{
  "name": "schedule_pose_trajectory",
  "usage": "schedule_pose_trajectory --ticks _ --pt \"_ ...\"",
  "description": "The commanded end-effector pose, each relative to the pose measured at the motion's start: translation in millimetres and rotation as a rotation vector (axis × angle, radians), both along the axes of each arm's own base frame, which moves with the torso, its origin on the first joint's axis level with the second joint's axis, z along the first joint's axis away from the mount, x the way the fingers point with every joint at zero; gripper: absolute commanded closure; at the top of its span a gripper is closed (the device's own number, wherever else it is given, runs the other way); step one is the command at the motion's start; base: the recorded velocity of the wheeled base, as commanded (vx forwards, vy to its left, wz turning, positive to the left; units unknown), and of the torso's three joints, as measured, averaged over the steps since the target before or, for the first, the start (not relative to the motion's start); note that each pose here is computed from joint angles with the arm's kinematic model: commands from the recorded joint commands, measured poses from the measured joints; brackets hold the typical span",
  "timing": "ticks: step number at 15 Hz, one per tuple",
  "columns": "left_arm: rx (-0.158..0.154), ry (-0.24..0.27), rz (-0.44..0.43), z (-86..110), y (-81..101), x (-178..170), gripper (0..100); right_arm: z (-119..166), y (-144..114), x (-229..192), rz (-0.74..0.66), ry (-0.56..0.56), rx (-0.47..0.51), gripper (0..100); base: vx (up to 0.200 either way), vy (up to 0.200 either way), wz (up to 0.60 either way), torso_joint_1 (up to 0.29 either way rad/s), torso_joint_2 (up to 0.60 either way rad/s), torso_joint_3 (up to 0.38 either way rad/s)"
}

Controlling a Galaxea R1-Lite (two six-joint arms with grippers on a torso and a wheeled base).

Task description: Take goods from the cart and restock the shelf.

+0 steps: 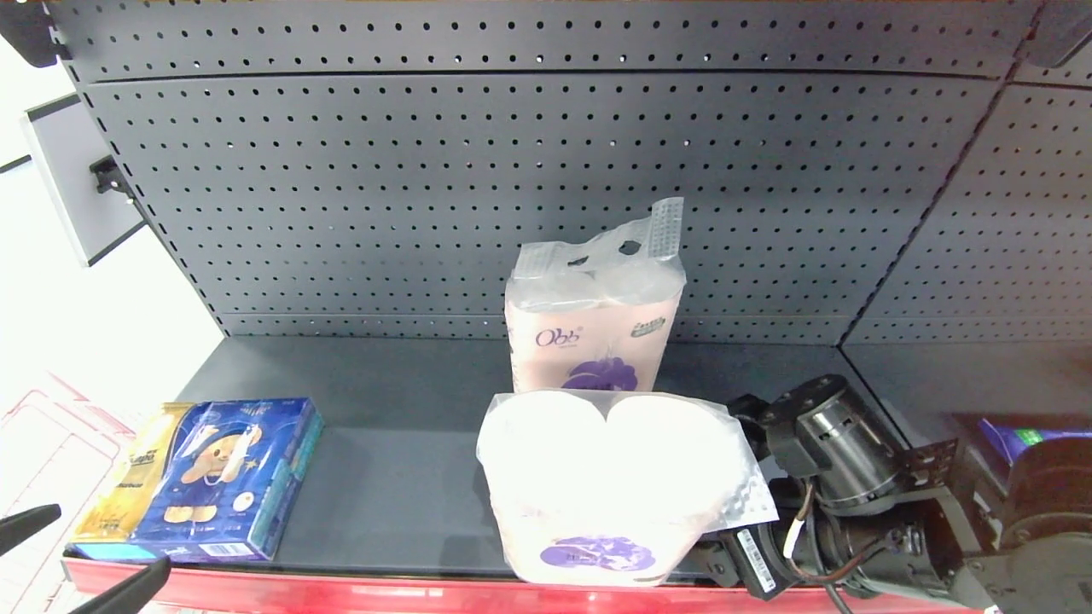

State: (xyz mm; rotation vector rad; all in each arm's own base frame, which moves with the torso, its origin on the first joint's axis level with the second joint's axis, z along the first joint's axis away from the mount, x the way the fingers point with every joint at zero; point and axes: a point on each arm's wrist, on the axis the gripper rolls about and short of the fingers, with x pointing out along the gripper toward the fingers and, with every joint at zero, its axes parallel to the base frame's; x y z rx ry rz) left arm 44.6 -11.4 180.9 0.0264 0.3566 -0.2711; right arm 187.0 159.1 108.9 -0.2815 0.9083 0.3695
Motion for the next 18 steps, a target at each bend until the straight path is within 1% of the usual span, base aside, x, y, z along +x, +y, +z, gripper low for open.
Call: schedule_pose_trajectory --ticks 1,3,5,6,7,8,10,11,12,13,14,15,16,17,18 --pt "0.0 0.003 -0.001 -1.0 0.0 -0.2 0 6.1 -12.3 -10.7 -0.012 -0.022 0.004 0 0.0 0.0 0.0 0.0 0.0 0.0" --pt "-0.004 -0.006 -0.003 -2.8 0.7 -3.5 0 11.9 -29.5 -25.2 -0.062 -0.081 -0.019 0 0.0 0.0 0.0 0.0 0.0 0.0" --pt "-0.006 -0.01 -0.006 -6.0 1.4 -6.6 0 28.1 -44.8 -34.3 -0.1 -0.154 0.019 0 0.0 0.0 0.0 0.0 0.0 0.0" --pt "-0.011 -0.018 -0.01 -8.7 2.2 -10.6 0 45.8 -58.6 -42.3 -0.131 -0.238 0.058 0 0.0 0.0 0.0 0.0 0.0 0.0" --pt "-0.017 -0.029 -0.015 -11.0 2.9 -14.4 0 57.7 -69.2 -49.6 -0.147 -0.306 0.067 0 0.0 0.0 0.0 0.0 0.0 0.0" --pt "-0.037 -0.046 -0.02 -12.6 4.0 -19.8 0 70.7 -83.3 -60.9 -0.162 -0.39 0.065 0 0.0 0.0 0.0 0.0 0.0 0.0" --pt "-0.068 -0.068 -0.012 -13.2 5.7 -27.4 0 86.2 -111.5 -84.0 -0.202 -0.529 0.027 0 0.0 0.0 0.0 0.0 0.0 0.0" --pt "-0.077 -0.072 -0.008 -14.5 6.6 -30.9 0 91.8 -123.6 -95.0 -0.233 -0.587 0.006 0 0.0 0.0 0.0 0.0 0.0 0.0" --pt "-0.083 -0.075 -0.003 -14.6 7.5 -34.6 0 96.6 -134.8 -106.1 -0.276 -0.625 -0.03 0 0.0 0.0 0.0 0.0 0.0 0.0" --pt "-0.081 -0.072 0.0 -16.3 9.2 -41.5 0 100.6 -147.3 -123.7 -0.332 -0.65 -0.064 0 0.0 0.0 0.0 0.0 0.0 0.0" --pt "-0.082 -0.077 0.0 -17.4 12.0 -53.3 0 110.9 -159.7 -148.8 -0.433 -0.697 -0.083 0 0.0 0.0 0.0 0.0 0.0 0.0" --pt "-0.082 -0.077 0.0 -19.9 13.8 -61.3 0 116.6 -165.0 -165.8 -0.5 -0.717 -0.098 0 0.0 0.0 0.0 0.0 0.0 0.0" --pt "-0.083 -0.083 0.001 -22.0 15.5 -68.3 0 117.4 -167.4 -180.1 -0.53 -0.72 -0.105 0 0.0 0.0 0.0 0.0 0.0 0.0" --pt "-0.08 -0.076 0.005 -28.6 18.2 -79.5 0 112.3 -169.8 -204.0 -0.526 -0.697 -0.113 0 0.0 0.0 0.0 0.0 0.0 0.0" --pt "-0.078 -0.07 0.009 -32.3 19.2 -83.6 0 108.6 -170.5 -212.3 -0.506 -0.687 -0.105 0 0.0 0.0 0.0 0.0 0.0 0.0"
